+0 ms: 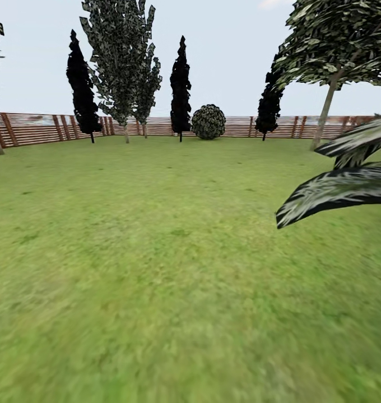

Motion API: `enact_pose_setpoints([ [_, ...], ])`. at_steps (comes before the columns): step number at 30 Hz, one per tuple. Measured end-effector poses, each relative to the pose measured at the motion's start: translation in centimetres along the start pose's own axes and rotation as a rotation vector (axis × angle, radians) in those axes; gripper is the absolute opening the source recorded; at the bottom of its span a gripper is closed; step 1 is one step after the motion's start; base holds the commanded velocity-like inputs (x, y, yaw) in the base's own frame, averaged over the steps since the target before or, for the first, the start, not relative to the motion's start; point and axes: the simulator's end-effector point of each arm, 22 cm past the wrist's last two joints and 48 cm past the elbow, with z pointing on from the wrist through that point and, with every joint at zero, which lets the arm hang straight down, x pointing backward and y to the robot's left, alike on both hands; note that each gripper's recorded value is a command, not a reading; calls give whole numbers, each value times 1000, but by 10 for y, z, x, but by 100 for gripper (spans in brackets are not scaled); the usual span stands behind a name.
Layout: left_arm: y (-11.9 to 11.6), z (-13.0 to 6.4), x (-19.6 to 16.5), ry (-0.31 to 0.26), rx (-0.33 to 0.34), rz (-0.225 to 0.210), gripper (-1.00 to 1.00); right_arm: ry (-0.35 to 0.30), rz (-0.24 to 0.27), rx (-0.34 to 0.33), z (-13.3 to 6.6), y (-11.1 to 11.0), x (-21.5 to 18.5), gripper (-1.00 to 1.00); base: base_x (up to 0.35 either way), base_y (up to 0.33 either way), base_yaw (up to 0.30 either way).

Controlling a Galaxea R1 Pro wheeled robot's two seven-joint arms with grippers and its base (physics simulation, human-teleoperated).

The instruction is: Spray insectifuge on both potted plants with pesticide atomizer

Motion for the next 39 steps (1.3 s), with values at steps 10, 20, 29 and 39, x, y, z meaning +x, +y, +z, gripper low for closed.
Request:
enact_pose_setpoints([
  [10, 0, 0, 0, 0, 0, 0, 100, 0, 0, 0, 0, 0, 0, 100, 339, 129, 0],
  [20, -1, 0, 0, 1, 1, -1, 100, 1, 0, 0, 0, 0, 1, 100, 339, 142, 0],
  [29, -1, 0, 1, 1, 1, -1, 100, 2, 0, 0, 0, 0, 1, 100, 339, 142, 0],
  [39, -1, 0, 0, 1, 1, -1, 100, 3, 0, 0, 0, 0, 1, 100, 339, 142, 0],
])
